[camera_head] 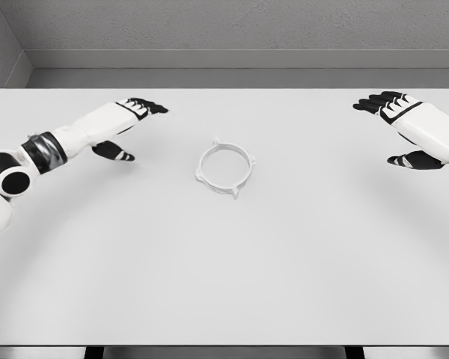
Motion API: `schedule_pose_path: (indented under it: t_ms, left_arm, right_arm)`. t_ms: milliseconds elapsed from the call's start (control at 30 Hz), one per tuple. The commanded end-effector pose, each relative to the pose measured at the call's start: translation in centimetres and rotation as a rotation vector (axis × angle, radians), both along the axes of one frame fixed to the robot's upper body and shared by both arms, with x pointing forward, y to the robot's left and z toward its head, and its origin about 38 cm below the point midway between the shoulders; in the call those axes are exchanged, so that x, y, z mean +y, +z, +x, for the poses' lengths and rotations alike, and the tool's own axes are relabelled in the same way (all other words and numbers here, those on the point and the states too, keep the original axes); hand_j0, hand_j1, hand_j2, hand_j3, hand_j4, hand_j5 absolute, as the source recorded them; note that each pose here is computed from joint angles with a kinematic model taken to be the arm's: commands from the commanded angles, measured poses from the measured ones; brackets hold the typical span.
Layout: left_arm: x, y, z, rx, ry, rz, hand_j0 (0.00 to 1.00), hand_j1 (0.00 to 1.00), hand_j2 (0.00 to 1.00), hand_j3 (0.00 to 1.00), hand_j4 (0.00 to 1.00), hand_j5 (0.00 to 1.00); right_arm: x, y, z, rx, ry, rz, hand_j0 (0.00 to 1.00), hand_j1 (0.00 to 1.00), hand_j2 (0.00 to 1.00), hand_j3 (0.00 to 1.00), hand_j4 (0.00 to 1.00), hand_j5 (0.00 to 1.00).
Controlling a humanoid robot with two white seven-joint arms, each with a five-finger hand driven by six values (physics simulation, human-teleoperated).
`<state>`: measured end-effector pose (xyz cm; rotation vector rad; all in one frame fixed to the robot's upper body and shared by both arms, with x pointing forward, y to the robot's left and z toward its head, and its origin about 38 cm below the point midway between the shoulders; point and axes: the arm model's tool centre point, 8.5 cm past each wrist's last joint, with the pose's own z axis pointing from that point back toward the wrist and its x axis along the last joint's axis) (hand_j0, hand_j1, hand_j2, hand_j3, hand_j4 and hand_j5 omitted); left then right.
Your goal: Assemble PVC drainage pipe clamps
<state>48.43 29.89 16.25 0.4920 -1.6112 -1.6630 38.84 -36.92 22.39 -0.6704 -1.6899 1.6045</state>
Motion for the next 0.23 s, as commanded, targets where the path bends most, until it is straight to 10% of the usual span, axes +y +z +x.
schedule_pose_path:
  t_ms: [0, 200]
  left_arm:
    - [5.8, 2.0, -0.1, -0.022, 0.106, 0.03, 1.0, 1.0, 1.0, 1.0, 1.0, 1.0]
    - [13.1, 1.3, -1.3, 0.038, 0.287, -0.071, 1.0, 1.0, 1.0, 1.0, 1.0, 1.0]
  right_arm:
    - [-0.1, 0.1, 0.0, 0.0, -0.001, 0.005, 1.0, 1.0, 1.0, 1.0, 1.0, 1.0]
    - [-0.1, 0.1, 0.0, 0.0, -0.002, 0.004, 1.0, 1.0, 1.0, 1.0, 1.0, 1.0]
